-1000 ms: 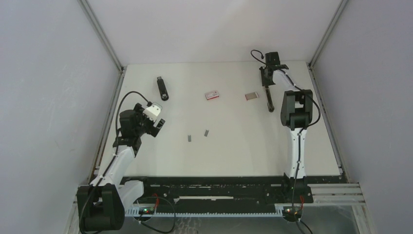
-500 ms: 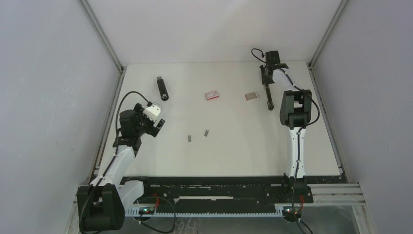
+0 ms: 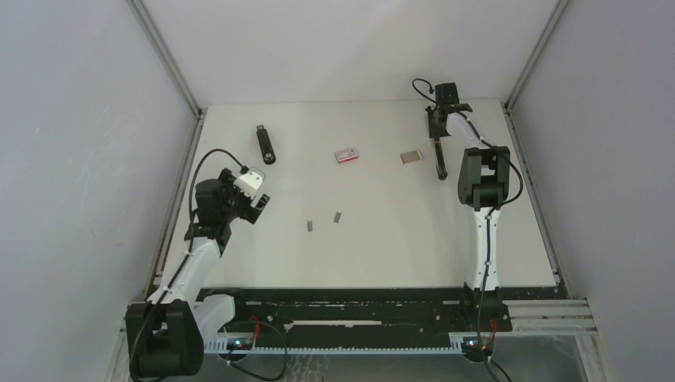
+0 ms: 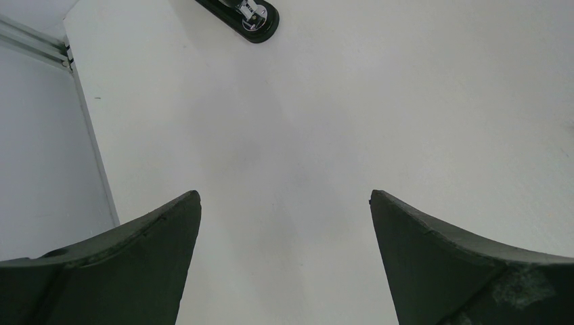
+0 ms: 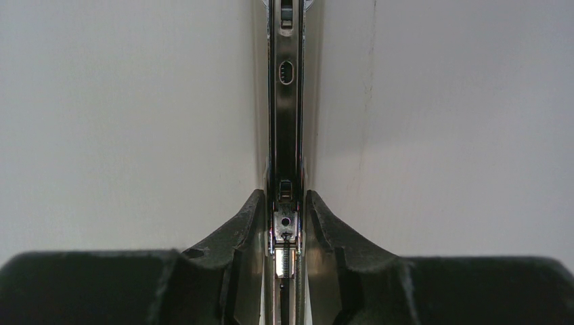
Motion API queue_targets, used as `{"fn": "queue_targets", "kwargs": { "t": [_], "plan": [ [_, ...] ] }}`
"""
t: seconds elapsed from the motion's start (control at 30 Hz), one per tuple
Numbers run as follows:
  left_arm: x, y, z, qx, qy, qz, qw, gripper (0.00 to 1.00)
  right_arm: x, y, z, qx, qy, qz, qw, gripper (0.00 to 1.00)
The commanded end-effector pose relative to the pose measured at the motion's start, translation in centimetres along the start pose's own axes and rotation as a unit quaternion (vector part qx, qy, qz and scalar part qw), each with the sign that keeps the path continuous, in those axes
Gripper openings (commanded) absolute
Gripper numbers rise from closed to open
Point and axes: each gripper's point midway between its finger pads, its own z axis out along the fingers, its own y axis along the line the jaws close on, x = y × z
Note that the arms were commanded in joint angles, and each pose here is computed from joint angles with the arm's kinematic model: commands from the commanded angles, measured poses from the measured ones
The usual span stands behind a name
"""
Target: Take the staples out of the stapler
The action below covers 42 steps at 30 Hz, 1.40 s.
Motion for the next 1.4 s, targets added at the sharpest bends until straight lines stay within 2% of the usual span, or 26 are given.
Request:
{"fn": "queue_targets", "kwargs": {
  "t": [0.0,0.37,0.57,0.73,0.9,1.1,1.23,1.3,1.37],
  "plan": [
    [0.1,0.1,0.1,-0.002,-0.004,-0.003,1.0,1.0,-1.6,-0.7,-0.6,0.003,-0.019,0.016,1.0,0.23],
    [-0.3,1.3,0.1,-0.03,-0.002,-0.005,1.0,1.0,-3.0,-0.2,-2.2,-0.015,-0.035,0.022,0.999,0.37],
    [-1.5,3.2,-0.1,-0.06,-0.003,-0.002,0.998,1.0,-4.8,-0.2,-4.9,-0.013,-0.058,0.01,0.998,0.56],
    [-3.2,5.2,-0.1,-0.071,0.015,-0.011,0.997,1.0,-6.2,-0.1,-8.8,-0.015,-0.092,0.001,0.996,0.71],
    [-4.9,6.6,0.0,-0.077,0.01,0.013,0.997,1.0,-6.5,1.1,-12.4,-0.024,-0.115,-0.023,0.993,0.87],
    [-8.3,9.2,0.6,-0.091,-0.015,0.033,0.995,1.0,-4.7,5.7,-15.6,-0.044,-0.114,-0.096,0.988,0.9],
    [-9.5,10.7,2.7,-0.079,0.005,0.019,0.997,1.0,-2.2,10.6,-17.7,-0.094,-0.106,-0.152,0.978,0.91],
    [-10.6,11.7,3.8,-0.067,0.006,0.053,0.996,1.0,-0.9,13.0,-18.7,-0.129,-0.098,-0.173,0.972,0.91],
    [-11.0,12.1,5.0,-0.044,0.001,0.122,0.992,1.0,0.5,14.8,-19.4,-0.161,-0.081,-0.186,0.966,0.91]
  ]
}}
